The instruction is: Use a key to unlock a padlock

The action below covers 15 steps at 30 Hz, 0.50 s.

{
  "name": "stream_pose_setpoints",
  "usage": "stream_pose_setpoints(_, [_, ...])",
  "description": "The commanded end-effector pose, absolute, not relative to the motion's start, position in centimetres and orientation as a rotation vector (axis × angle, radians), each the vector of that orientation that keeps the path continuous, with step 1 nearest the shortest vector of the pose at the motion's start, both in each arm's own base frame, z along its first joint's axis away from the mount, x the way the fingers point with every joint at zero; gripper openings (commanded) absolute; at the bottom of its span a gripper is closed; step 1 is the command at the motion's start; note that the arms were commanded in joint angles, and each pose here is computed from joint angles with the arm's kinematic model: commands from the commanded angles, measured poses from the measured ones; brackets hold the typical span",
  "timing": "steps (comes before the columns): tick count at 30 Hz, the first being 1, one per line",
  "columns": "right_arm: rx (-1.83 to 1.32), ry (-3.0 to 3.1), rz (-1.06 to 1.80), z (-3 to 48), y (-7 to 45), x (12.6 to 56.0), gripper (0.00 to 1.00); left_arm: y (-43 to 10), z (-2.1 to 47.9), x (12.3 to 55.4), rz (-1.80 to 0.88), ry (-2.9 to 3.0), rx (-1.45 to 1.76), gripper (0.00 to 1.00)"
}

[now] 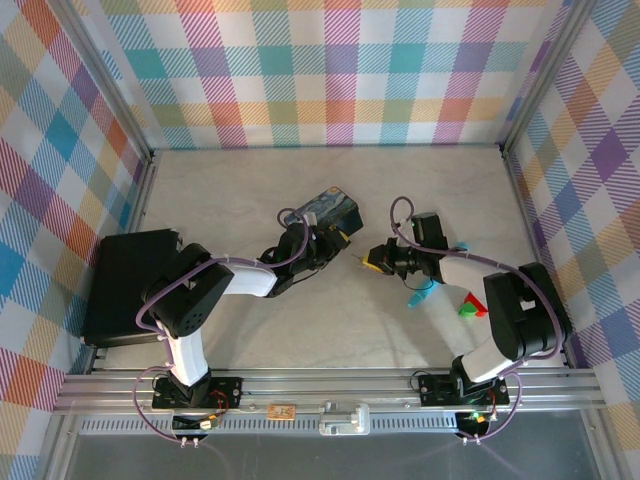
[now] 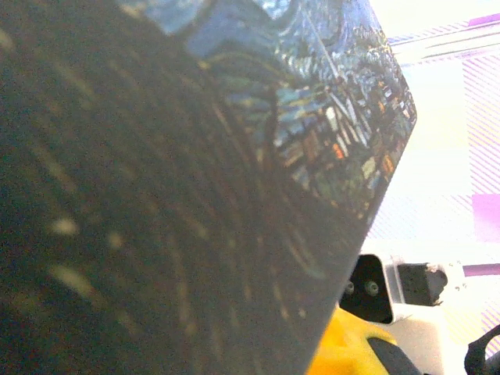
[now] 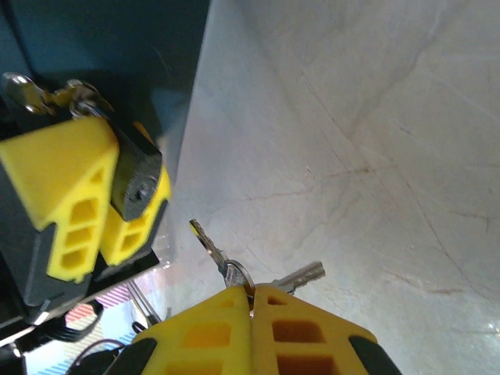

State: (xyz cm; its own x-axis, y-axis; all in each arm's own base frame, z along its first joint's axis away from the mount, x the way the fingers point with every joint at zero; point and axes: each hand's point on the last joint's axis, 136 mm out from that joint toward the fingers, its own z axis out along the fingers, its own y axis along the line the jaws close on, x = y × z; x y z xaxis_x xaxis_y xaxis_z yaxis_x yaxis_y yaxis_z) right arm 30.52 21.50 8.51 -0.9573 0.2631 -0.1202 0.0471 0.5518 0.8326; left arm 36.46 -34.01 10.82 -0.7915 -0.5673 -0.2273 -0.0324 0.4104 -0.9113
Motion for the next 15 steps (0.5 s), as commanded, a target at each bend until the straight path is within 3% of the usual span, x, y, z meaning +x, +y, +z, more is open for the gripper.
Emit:
stream_pose_setpoints(1, [0.256,2.481,1.381,9.86,21.78,31.40,0.00,-34.37,12.20,37.17,-1.453,2.108,-0.519,0.00])
stream_pose_setpoints(15, [0.261,2.450,1.449,10.26,22.59,31.88,0.00,-34.37,12.33,37.26,-1.451,2.102,-0.528,0.00])
